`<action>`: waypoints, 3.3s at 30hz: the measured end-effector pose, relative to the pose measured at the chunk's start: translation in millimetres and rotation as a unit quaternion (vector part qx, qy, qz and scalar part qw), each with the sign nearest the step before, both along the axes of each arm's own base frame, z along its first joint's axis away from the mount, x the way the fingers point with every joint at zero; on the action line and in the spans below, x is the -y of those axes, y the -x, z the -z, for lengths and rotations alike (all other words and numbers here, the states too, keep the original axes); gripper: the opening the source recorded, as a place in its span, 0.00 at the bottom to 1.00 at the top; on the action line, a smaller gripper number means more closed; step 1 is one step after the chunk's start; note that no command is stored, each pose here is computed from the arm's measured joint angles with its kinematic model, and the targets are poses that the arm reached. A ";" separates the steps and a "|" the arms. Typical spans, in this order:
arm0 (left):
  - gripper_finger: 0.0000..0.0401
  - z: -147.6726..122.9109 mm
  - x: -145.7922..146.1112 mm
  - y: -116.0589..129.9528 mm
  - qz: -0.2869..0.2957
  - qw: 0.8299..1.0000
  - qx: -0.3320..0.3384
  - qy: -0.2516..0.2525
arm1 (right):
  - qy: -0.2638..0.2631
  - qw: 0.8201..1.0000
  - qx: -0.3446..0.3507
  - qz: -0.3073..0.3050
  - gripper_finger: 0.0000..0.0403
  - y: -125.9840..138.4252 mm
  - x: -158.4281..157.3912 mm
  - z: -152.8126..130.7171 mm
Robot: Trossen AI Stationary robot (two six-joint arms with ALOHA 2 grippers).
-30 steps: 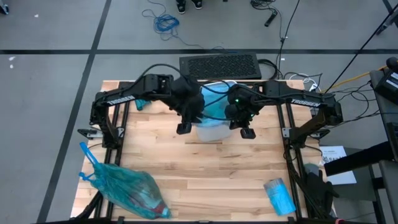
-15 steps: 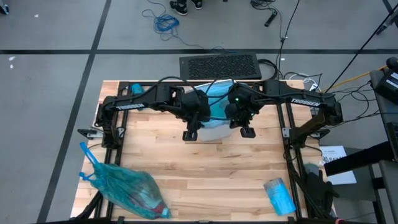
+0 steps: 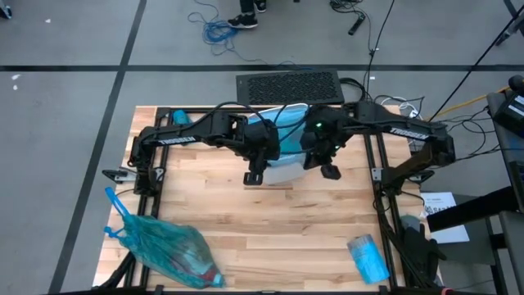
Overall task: Place trash/remove bag and relplace
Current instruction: Insert the new blue trash bag into the white trash bin
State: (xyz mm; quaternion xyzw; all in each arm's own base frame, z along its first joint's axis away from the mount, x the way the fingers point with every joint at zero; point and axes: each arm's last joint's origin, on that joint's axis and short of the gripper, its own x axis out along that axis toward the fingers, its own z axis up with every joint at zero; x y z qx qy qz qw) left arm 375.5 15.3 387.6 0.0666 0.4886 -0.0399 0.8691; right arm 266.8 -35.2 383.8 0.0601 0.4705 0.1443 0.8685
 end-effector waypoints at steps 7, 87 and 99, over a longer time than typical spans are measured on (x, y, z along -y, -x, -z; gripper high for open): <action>0.22 0.0 -1.1 -0.7 -0.001 1.000 0.003 0.001 | -0.017 0.994 0.107 0.023 0.04 30.4 2.5 -35.5; 0.22 6.3 1.6 11.5 0.022 0.997 -0.067 0.021 | 0.069 0.957 0.092 0.267 0.12 45.7 109.0 -25.1; 0.22 6.3 1.6 11.5 0.023 0.997 -0.066 0.023 | 0.048 0.957 0.091 0.270 0.31 46.6 111.6 -24.0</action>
